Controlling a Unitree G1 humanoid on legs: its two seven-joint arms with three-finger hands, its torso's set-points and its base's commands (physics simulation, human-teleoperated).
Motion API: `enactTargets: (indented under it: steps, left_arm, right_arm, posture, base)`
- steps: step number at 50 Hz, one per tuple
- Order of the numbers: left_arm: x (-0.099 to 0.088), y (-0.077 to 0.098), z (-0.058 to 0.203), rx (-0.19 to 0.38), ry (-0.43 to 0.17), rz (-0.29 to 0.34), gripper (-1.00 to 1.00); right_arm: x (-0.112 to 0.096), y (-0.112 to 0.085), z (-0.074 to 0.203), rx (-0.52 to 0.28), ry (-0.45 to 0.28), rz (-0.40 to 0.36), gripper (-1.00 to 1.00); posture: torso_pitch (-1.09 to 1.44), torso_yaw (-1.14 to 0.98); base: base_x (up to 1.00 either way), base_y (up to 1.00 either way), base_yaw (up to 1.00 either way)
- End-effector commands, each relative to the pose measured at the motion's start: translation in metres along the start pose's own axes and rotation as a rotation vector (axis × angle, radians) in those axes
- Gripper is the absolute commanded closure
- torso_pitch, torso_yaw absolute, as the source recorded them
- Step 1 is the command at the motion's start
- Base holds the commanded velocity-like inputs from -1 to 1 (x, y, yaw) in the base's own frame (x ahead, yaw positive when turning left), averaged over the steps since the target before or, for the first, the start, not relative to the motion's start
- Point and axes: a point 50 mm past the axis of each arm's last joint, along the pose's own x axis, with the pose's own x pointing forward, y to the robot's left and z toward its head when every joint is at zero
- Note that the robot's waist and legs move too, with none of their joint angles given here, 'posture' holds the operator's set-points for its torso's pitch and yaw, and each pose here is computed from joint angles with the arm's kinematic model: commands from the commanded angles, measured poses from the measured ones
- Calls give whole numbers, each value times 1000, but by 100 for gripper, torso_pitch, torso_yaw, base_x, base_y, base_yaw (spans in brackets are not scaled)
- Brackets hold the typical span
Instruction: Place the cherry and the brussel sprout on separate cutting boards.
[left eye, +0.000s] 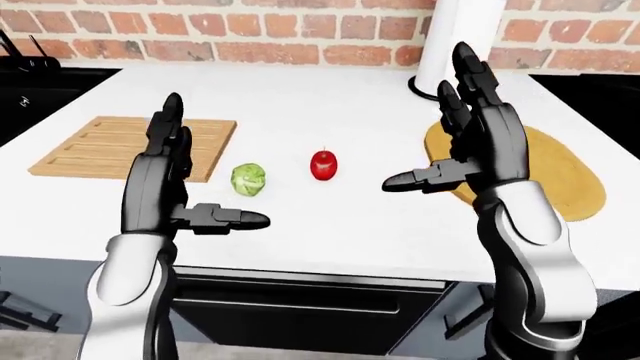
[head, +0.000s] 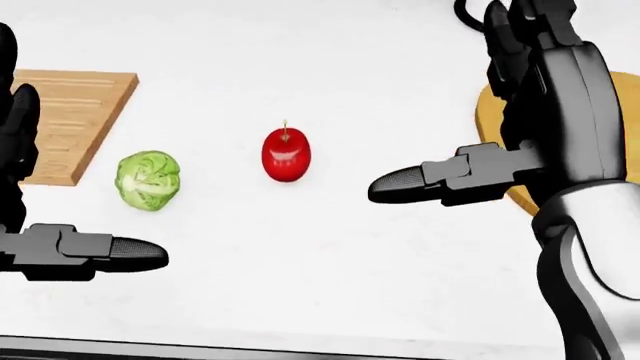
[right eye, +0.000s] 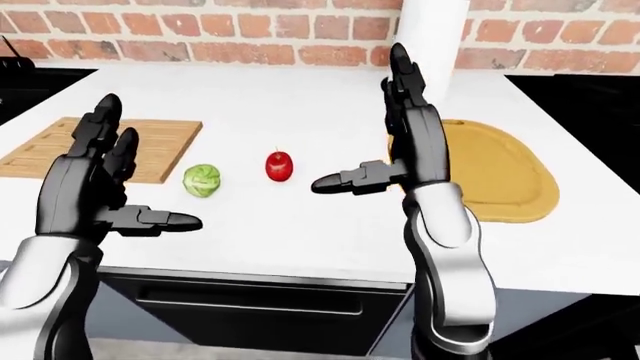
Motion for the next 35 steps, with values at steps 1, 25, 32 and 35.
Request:
enactTargets:
  steps: [1, 25, 32, 35]
  left_arm:
    - [-1, 0, 15, 12, -92, 4, -100]
    - [-3, 6, 14, 15, -90, 21, -100]
    - [-5, 8, 13, 14, -89, 25, -100]
    - [-6, 9, 14, 12, -91, 29, -100]
  right_arm:
    - [0, -3, 15, -18, -89, -21, -100]
    - [30, 38, 25, -215, -58, 165, -100]
    - [48, 52, 21, -244, -33, 197, -100]
    - [53, 58, 14, -290, -14, 211, -100]
  posture:
    - [0, 0]
    - [0, 0]
    - [0, 0]
    - [0, 0]
  base:
    - [0, 0, 0]
    - [0, 0, 0]
    - [0, 0, 0]
    - [0, 0, 0]
